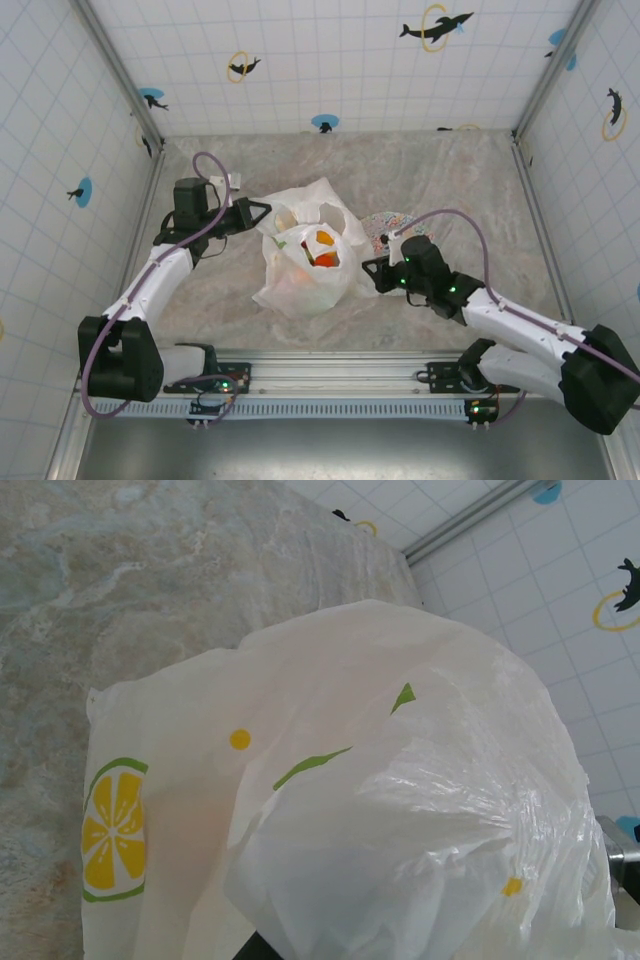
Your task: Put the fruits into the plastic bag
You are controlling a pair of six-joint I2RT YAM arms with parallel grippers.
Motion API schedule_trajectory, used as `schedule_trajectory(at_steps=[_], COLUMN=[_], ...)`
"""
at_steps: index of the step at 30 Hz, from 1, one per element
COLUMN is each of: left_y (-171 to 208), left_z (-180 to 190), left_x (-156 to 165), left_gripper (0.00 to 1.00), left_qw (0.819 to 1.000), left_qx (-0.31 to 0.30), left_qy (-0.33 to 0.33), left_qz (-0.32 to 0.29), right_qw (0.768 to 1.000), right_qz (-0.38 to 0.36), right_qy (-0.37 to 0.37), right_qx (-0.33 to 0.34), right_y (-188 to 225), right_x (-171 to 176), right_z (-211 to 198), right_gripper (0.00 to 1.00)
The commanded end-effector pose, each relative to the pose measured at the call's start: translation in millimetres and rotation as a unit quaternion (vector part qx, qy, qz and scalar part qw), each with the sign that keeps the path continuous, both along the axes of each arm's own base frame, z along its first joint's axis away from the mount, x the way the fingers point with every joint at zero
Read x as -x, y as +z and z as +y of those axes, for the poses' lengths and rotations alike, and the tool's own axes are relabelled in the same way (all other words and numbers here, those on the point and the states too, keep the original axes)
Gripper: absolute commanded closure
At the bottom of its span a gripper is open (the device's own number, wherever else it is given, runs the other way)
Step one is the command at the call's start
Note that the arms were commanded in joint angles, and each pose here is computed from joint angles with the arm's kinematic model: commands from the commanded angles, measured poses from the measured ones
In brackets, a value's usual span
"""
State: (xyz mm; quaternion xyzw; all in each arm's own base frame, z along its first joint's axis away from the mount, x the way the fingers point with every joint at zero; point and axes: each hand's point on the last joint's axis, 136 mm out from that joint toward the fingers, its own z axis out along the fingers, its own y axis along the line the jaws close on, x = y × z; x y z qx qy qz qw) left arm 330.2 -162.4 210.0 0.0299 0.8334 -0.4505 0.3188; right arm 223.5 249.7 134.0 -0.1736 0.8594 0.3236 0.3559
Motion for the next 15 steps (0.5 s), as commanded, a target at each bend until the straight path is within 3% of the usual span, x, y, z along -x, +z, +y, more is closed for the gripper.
schedule_trajectory(at_steps=[1, 7, 14, 15], left_y=[22, 43, 64, 80], left_z=[-1, 7, 24, 27], left_x=[-3, -12, -32, -38], left_gripper=[1.00, 1.00, 1.00, 1.00], left_qw=[1.000, 0.999, 0.995, 0.993], left_qx=[0.017, 0.004, 0.000, 0.004], left_qy=[-0.004, 0.023, 0.071, 0.079], left_qz=[-0.024, -0.048, -0.065, -0.082], right_qw=[0.997, 0.991, 0.979, 0.978], right_qz=[-0.058, -0.102, -0.146, -0.151], right_qy=[-0.016, -0.005, -0.003, -0.002], right_qx=[-0.045, -0.087, -0.141, -0.147], right_y=[51, 103, 165, 173], right_x=[-20, -27, -43, -45], right_z=[17, 42, 71, 74], right_gripper=[0.92, 1.00, 1.00, 1.00])
